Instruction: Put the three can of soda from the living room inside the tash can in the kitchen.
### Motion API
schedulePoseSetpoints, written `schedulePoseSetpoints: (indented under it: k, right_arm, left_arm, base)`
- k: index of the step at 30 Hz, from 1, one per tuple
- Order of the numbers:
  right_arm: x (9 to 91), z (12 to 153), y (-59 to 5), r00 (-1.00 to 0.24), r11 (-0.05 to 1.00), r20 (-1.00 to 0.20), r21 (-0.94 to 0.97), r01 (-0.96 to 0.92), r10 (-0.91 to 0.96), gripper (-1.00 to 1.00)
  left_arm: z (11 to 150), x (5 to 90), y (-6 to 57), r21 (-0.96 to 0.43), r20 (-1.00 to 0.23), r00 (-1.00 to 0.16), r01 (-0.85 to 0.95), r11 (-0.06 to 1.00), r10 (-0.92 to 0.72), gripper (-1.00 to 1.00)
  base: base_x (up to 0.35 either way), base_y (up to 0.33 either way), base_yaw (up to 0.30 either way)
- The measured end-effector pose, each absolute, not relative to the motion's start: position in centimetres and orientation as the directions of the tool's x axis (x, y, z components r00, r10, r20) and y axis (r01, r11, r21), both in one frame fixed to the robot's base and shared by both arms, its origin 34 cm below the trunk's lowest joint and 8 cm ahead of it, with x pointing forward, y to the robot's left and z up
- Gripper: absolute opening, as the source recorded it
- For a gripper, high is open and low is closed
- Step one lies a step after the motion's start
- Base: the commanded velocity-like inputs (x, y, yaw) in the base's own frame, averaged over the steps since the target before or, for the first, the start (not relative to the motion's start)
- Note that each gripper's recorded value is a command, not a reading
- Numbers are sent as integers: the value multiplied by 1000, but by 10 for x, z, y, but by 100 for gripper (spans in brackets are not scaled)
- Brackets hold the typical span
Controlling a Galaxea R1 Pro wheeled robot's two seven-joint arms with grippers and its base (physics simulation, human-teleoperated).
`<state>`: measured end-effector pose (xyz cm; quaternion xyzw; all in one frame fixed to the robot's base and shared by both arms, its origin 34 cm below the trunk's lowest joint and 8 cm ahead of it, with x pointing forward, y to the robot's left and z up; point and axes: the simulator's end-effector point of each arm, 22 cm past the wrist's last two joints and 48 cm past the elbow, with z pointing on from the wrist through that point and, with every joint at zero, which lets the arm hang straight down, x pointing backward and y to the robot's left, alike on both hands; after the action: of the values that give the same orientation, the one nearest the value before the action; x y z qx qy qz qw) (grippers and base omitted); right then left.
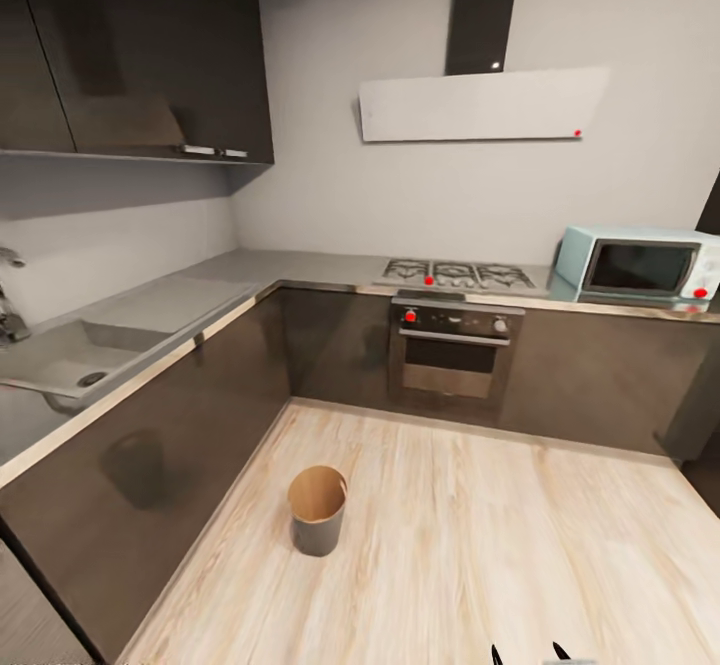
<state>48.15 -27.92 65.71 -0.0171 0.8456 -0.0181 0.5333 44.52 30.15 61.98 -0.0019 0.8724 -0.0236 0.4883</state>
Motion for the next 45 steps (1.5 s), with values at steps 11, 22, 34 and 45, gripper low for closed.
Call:
schedulePoseSetpoints:
  k: [11, 22, 34, 45]
  right_arm:
    - [480, 654, -279, -438, 999, -898, -48, -12, -48, 100]
    - [478, 649, -278, -451, 999, -891, -47, -14, -48, 100]
    - [475, 644, -278, -465, 999, -884, -47, -15, -49, 100]
    - [474, 643, -271, -468, 999, -882, -43, -31, -52, 100]
  left_arm:
    - [618, 444, 301, -43, -849, -528, 21, 999, -25, 100]
    - [614, 441, 301, -43, -842, -539, 19, 999, -26, 100]
    - [609, 438, 301, -42, -834, -552, 16, 999, -26, 100]
    - [609, 438, 303, -41, -833, -553, 11, 999, -28, 100]
  base:
    - [304, -9, 201]
    - [259, -39, 147]
    - [30, -11, 115]
    - [-100, 0, 10]
